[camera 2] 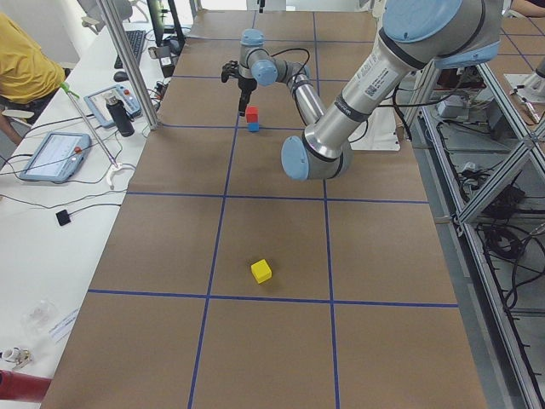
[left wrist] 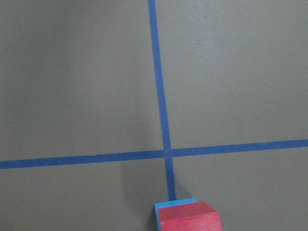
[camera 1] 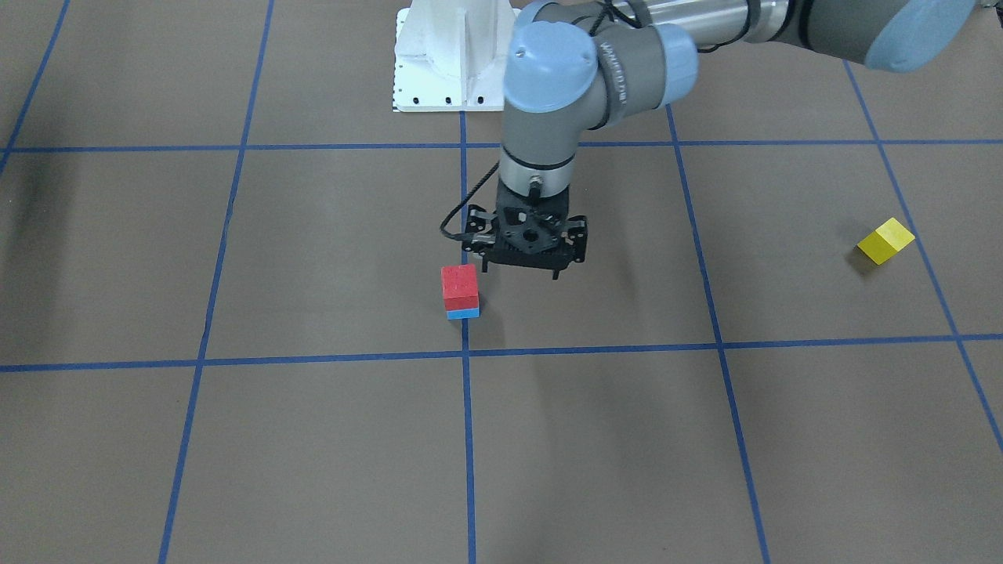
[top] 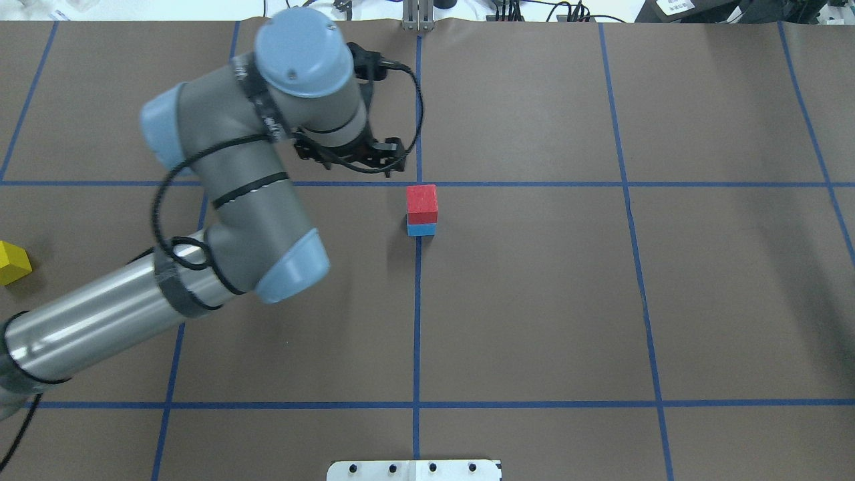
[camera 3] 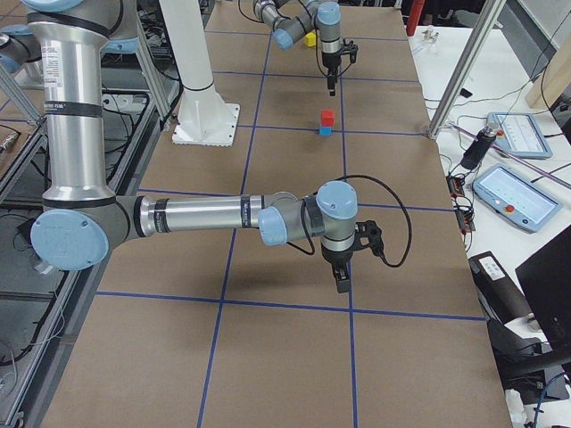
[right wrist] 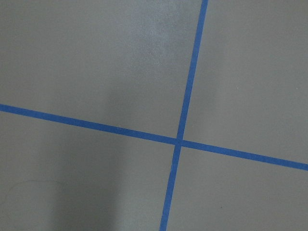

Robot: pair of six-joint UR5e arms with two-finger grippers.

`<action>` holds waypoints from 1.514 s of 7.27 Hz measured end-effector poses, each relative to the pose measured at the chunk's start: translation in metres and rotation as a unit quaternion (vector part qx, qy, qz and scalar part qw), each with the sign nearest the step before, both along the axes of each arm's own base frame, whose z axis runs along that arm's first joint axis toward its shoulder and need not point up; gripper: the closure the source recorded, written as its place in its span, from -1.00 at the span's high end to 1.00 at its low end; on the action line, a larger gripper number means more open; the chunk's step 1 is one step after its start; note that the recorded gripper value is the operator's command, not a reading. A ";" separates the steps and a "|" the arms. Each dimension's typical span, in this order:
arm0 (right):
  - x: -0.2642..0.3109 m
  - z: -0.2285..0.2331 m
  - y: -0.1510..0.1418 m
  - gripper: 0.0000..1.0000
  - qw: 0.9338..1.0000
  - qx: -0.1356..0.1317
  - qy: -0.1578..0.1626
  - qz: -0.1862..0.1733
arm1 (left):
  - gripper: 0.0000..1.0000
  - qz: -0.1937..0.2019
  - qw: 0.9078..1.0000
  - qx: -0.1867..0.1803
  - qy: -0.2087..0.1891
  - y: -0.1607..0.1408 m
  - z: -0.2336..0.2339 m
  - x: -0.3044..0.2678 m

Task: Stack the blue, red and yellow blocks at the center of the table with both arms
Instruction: 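Lift the left gripper away from the stack, then lower the left gripper onto the yellow cube and grasp it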

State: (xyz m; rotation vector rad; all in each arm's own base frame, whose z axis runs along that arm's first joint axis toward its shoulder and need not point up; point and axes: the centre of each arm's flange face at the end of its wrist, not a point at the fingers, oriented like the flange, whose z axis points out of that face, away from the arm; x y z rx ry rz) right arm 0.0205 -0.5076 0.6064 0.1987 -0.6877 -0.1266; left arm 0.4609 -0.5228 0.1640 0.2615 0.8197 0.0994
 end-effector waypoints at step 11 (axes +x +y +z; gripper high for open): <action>0.000 0.002 0.001 0.99 1.000 -0.002 0.000 0.001 | 1.00 0.162 0.967 0.195 -0.038 0.095 0.497 -0.346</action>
